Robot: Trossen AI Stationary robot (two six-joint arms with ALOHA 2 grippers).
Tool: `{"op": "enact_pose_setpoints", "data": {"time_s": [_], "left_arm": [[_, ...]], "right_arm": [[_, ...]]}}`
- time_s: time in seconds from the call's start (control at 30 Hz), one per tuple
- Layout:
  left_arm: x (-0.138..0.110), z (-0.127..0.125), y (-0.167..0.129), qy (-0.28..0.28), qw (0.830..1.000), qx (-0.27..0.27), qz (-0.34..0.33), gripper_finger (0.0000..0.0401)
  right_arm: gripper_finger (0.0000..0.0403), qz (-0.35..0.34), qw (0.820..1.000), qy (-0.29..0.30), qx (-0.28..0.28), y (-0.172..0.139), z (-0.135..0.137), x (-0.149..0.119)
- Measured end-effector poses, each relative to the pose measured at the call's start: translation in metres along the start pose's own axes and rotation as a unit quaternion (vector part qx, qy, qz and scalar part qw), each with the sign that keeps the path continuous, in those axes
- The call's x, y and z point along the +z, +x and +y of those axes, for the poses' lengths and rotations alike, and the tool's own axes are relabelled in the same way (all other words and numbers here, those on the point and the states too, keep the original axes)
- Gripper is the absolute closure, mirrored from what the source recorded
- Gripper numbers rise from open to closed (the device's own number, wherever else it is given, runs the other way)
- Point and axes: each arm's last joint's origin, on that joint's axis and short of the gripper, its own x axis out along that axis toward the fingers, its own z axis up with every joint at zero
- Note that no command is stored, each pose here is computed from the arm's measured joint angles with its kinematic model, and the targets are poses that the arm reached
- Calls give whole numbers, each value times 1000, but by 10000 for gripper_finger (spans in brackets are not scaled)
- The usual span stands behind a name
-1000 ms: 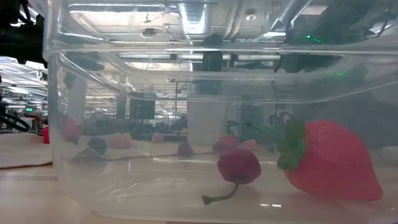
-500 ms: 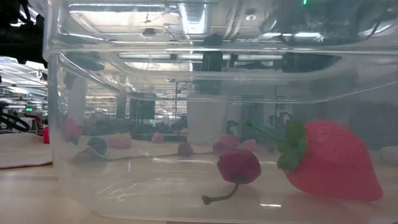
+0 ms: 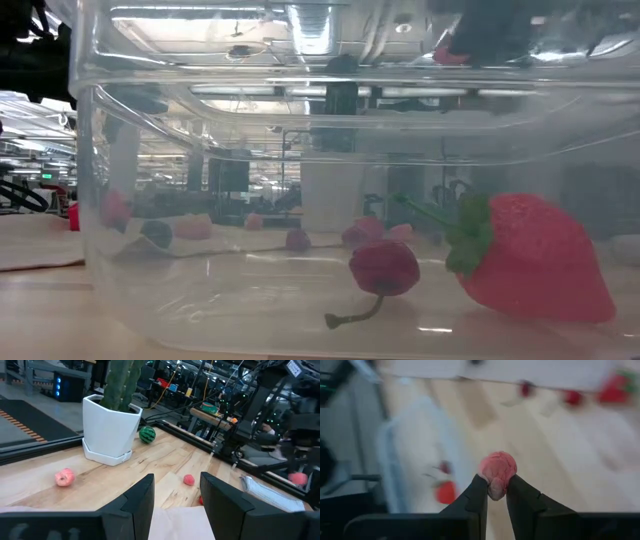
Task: Pick and placing Produce into tupperware
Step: Put the bottom right peach into the transparent bin
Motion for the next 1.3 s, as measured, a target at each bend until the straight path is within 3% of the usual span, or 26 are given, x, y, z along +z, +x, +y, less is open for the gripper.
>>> {"op": "enact_pose_setpoints", "data": {"time_s": [0.13,0.7,1.1,1.3], "left_arm": [[0,0,0,4,1000,1,0,252],[-1,0,1,6,1000,4,2,252],[-1,0,1,2,1000,4,3,252],[-1,0,1,2,1000,4,3,252]], "right_arm": [[321,-8,999,-26,32,9,19,-3],[321,103,991,-77,17,78,57,-6],[318,97,991,-92,17,79,56,-1],[292,108,990,-88,30,79,55,0]]}}
